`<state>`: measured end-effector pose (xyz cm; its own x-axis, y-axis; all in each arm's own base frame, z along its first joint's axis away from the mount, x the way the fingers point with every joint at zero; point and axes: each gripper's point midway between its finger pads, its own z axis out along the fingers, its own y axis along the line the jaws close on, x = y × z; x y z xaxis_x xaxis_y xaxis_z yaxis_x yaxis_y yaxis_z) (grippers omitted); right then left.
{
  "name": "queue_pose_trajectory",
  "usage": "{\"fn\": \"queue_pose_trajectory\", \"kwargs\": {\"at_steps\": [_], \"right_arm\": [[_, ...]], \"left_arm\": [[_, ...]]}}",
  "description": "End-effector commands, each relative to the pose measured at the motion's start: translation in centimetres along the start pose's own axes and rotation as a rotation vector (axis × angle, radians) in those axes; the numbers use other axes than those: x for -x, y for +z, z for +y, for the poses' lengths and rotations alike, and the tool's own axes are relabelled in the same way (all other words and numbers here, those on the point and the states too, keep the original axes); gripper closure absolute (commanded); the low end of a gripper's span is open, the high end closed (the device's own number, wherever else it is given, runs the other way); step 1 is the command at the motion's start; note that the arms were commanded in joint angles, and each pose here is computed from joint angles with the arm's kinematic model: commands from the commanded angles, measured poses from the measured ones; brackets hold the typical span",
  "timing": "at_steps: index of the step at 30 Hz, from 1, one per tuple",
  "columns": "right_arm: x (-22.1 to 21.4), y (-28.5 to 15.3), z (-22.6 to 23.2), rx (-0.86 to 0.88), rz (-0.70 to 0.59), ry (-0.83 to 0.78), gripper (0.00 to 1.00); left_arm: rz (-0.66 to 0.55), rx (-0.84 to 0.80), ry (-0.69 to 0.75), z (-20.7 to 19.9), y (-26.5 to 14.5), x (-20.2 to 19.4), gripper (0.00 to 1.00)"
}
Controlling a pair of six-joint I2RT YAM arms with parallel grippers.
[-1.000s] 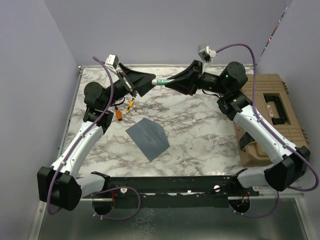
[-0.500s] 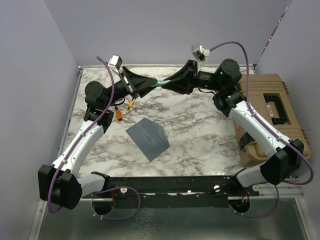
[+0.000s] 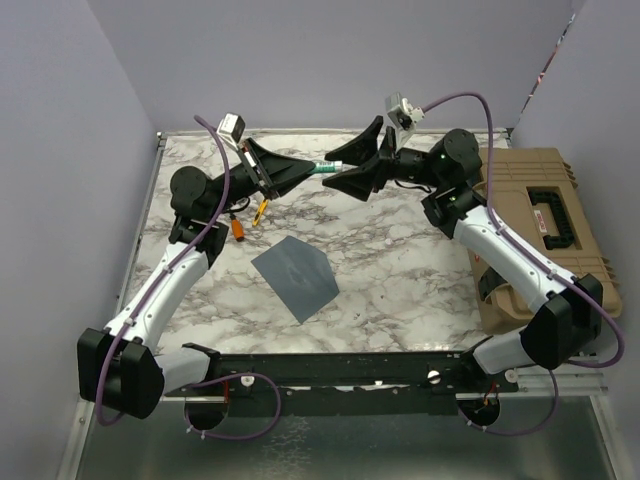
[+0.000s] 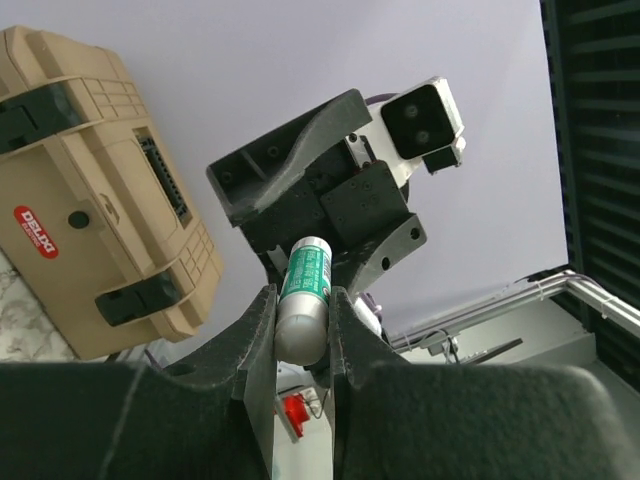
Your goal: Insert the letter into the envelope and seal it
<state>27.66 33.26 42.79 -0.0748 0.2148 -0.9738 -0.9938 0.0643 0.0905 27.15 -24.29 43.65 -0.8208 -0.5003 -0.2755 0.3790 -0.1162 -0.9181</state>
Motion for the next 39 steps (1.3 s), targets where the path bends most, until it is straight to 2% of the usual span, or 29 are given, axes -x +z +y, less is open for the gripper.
{"fn": "queue_pose_trajectory", "kwargs": {"at_steps": [1,6,11,16,23,34,35,36,39], "right_arm": [[0.7,0.2,1.4,0.055,-0.1,-0.076,0.31],[0.3,1.5,3.0,0.1,-0.175,-0.196,0.32],[0.4,1.8,2.8,0.096,-0.237,-0.239,0.34],[0.3,2.4,2.2,0.092,-0.229,-0.238,0.5],[-0.1,2.9,1.8,0.095,-0.211,-0.233,0.57],[-0.5,3.1,1.6,0.082,-0.181,-0.228,0.95],[-0.4,3.0,1.4,0.066,-0.183,-0.227,0.98],[-0.3,2.9,1.0,0.039,-0.187,-0.219,0.99],[-0.1,2.6,-1.1,-0.098,-0.192,-0.185,0.99]], "left_arm": [[-0.02,-0.066,-0.052,-1.0,-0.6,-0.3,1.0],[-0.068,-0.089,-0.113,-1.0,-0.9,0.0,1.0],[-0.094,-0.092,-0.145,-0.6,-1.1,0.1,1.0],[-0.103,-0.103,-0.146,-0.7,-1.1,0.0,1.0],[-0.104,-0.105,-0.148,-0.6,-1.1,-0.1,1.0],[-0.108,-0.086,-0.156,0.4,-1.2,-0.3,1.0],[-0.106,-0.086,-0.155,0.4,-1.1,-0.3,0.94],[-0.105,-0.085,-0.151,0.4,-1.1,-0.2,0.82],[-0.116,-0.053,-0.124,1.4,-1.2,-0.3,0.38]]}}
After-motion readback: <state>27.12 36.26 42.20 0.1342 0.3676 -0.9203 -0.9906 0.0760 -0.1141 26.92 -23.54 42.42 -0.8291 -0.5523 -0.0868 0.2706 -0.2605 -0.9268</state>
